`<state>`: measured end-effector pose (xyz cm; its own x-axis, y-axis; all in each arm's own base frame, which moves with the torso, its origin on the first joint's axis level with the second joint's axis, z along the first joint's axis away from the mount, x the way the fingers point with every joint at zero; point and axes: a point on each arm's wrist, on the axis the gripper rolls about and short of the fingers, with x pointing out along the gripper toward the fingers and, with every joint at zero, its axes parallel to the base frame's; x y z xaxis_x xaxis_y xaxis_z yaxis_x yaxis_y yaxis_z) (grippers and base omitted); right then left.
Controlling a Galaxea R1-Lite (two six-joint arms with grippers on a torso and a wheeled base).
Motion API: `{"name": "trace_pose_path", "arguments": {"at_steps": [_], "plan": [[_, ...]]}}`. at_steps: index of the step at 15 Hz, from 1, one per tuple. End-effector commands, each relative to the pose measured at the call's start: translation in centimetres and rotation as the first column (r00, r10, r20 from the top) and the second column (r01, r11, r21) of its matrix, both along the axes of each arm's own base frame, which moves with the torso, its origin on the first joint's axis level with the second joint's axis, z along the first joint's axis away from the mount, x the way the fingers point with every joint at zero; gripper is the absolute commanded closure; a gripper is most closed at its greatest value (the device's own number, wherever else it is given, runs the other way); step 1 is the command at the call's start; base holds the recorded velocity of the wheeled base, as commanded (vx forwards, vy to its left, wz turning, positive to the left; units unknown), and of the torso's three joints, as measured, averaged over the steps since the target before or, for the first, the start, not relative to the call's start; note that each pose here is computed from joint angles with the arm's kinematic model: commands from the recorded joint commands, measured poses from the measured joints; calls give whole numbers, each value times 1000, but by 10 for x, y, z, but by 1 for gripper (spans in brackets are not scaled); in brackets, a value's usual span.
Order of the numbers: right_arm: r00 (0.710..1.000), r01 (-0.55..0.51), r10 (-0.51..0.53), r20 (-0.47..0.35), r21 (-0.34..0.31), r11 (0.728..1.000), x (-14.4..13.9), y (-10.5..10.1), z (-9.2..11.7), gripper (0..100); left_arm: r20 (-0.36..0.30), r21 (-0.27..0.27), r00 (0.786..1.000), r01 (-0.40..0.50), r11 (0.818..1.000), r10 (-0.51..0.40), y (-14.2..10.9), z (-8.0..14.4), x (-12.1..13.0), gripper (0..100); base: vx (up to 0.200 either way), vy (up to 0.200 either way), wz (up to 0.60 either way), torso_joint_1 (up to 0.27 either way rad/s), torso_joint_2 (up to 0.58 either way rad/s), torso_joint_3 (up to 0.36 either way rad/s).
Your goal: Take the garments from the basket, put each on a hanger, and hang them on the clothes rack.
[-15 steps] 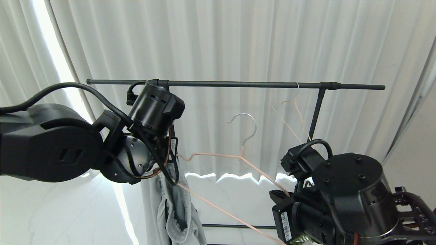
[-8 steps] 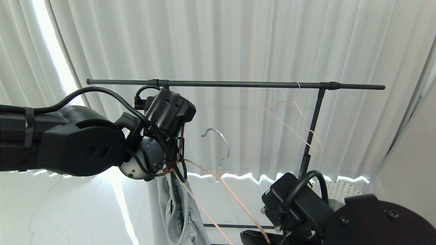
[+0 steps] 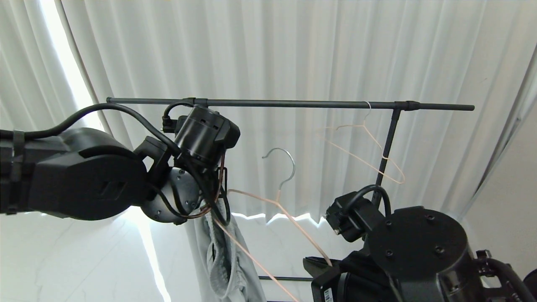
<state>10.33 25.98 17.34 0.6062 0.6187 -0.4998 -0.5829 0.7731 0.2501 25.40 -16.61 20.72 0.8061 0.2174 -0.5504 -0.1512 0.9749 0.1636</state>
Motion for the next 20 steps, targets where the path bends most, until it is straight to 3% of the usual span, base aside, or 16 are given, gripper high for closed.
{"name": "trace_pose_path", "arguments": {"at_steps": [1, 9, 11, 15, 19, 20], "plan": [[1000, 14, -14, -3, -4, 1000, 5, 0, -1, 100, 26, -21, 999, 33, 999, -32, -3, 10, -11, 100, 0, 0, 0, 0, 0, 0], [1000, -23, 23, -14, 18, 1000, 10, 20, -18, 100, 92, -86, 974, 213, 973, -205, -31, 33, -58, 100, 0, 0, 0, 0, 0, 0], [999, -31, 32, -17, 34, 999, 13, 23, -20, 100, 120, -114, 962, 259, 959, -245, -34, 42, -73, 100, 0, 0, 0, 0, 0, 0], [1000, -30, 30, -1, 71, 997, 13, 23, -15, 100, 153, -204, 913, 403, 892, -378, -30, 62, -103, 100, 0, 0, 0, 0, 0, 0], [999, -36, 33, 24, 121, 992, 11, 20, -3, 100, 147, -202, 910, 411, 889, -388, -31, 60, -105, 100, 0, 0, 0, 0, 0, 0], [999, -32, 26, 39, 154, 988, 9, 13, 8, 100, 150, -213, 907, 418, 883, -393, -30, 61, -106, 100, 0, 0, 0, 0, 0, 0]]}}
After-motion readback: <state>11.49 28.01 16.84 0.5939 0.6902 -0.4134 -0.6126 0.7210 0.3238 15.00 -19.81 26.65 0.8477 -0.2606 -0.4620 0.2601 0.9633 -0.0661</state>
